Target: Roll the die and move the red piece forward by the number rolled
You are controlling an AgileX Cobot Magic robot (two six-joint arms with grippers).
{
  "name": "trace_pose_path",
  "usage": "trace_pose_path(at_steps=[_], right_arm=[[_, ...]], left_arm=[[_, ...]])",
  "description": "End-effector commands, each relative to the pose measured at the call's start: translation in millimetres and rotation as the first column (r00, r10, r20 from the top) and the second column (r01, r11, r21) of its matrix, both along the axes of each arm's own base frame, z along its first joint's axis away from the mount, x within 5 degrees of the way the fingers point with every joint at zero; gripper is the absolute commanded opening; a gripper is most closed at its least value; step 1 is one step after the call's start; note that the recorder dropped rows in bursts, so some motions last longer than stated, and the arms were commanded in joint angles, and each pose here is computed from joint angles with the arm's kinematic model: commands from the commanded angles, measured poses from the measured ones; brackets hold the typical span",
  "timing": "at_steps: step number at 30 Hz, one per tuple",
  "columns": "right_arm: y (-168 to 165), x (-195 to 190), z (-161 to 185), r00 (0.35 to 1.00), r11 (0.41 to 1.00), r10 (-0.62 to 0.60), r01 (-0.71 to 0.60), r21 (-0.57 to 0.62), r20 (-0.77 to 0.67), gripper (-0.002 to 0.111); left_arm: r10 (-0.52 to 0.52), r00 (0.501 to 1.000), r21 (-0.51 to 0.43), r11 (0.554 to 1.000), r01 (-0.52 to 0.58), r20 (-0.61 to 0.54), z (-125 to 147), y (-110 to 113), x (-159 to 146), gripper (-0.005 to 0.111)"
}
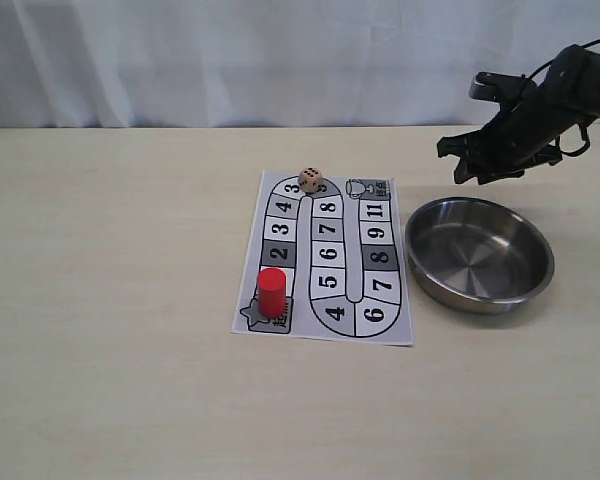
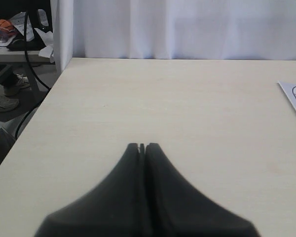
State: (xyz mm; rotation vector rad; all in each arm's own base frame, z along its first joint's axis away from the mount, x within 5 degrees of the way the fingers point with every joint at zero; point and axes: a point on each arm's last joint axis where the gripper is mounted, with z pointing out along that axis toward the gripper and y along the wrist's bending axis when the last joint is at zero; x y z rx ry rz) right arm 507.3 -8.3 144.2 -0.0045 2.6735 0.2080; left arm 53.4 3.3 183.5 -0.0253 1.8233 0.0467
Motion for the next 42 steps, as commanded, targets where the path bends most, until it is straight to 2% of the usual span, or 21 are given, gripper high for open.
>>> trace_pose_path(at_steps=[1, 6, 13, 17, 23, 26, 31, 42], right_arm=[[-5.8, 1.1, 9.9, 0.999, 1.0, -0.013, 0.013, -0.012, 0.031, 0.021], [-5.5, -0.8, 22.8, 0.999, 1.0, 0.007, -0.006, -0.021, 0.048, 0.004], [1.9, -6.6, 52.3, 0.996, 0.999, 0.041, -0.041, 0.002, 0.083, 0.004], [36.6, -10.5, 58.9, 0.985, 0.988, 0.152, -0.151, -0.018, 0.081, 0.004], [121.8, -15.9, 60.5, 0.941, 0.955, 0.296, -0.294, -0.035, 0.163, 0.004], [150.2, -16.3, 51.0, 0.922, 0.943, 0.332, -0.33, -0.043, 0.199, 0.004], [176.8, -19.4, 20.2, 0.905, 0.918, 0.396, -0.392, -0.053, 0.158, 0.004], [188.2, -3.7, -3.1, 0.914, 0.921, 0.39, -0.39, -0.024, 0.115, 0.004]], left_arm=[[0.001, 1.0, -0.006, 1.0, -0.001, 0.01, 0.0, -0.1, 0.3, 0.0], [0.001, 1.0, -0.006, 1.0, -0.001, 0.01, 0.0, -0.1, 0.3, 0.0], [0.001, 1.0, -0.006, 1.0, -0.001, 0.01, 0.0, -0.1, 0.3, 0.0], [0.001, 1.0, -0.006, 1.0, -0.001, 0.01, 0.0, -0.1, 0.3, 0.0], [0.001, 1.0, -0.006, 1.0, -0.001, 0.01, 0.0, -0.1, 0.3, 0.0], [0.001, 1.0, -0.006, 1.0, -0.001, 0.01, 0.0, -0.1, 0.3, 0.0], [0.001, 1.0, -0.006, 1.0, -0.001, 0.01, 0.0, -0.1, 0.3, 0.0], [0.001, 1.0, -0.006, 1.0, -0.001, 0.01, 0.0, -0.1, 0.3, 0.0]])
